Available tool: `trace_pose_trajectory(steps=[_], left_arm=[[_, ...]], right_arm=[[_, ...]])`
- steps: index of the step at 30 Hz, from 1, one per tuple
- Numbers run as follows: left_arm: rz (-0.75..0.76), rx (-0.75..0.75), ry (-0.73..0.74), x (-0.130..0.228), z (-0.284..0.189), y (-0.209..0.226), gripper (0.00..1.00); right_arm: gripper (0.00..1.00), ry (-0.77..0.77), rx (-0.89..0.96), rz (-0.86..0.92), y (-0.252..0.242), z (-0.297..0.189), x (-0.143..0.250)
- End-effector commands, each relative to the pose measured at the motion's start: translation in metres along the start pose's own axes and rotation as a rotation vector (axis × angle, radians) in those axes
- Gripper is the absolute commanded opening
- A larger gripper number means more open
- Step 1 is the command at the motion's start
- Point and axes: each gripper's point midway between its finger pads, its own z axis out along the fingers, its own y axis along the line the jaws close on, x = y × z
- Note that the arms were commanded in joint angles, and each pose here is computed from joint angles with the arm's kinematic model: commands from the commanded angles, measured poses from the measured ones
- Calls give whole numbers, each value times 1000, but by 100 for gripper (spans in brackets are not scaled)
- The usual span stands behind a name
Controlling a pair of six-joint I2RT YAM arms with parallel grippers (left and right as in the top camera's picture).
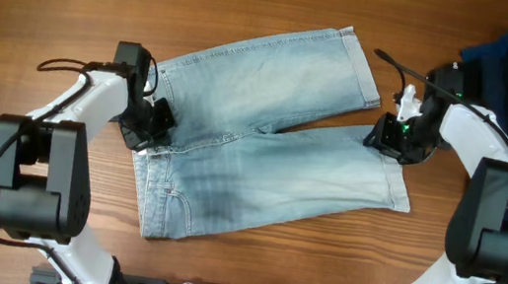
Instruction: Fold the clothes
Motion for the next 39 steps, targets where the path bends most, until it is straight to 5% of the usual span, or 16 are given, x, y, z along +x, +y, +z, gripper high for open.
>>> trace_pose_trajectory(steps=[1,5,9,10,12,19,21,29,35,39], left_arm=[[6,-248,-93,-21,21,51,4],[25,-183,-169,-46,9,29,4],[106,54,-227,-81,-68,-58,4],[121,80,-238,-83,-75,-68,4],[145,91,-225,-76,-74,-78,4],[149,57,-200,-68,-70,-75,4],[145,47,-185,-64,-69,-72,4],[140,-105,-248,-74,-56,-40,4],[195,-67,-331,-93,-58,-53,4],[182,-139,-366,-103,-49,-39,4]], right_arm=[[42,-19,339,139,-72,1,2],[56,-30,-5,-42,-10,-2,-15],[65,-237,-378,-220,83,-76,-71],[64,-265,-381,-244,89,-78,-78],[35,-298,-379,-298,103,-68,-87],[24,-224,-256,-315,94,17,-93],[4,-164,-173,-271,69,49,-87],[4,27,136,-15,-17,41,-45],[4,57,183,244,-24,39,-31],[4,52,190,252,-23,32,-31]])
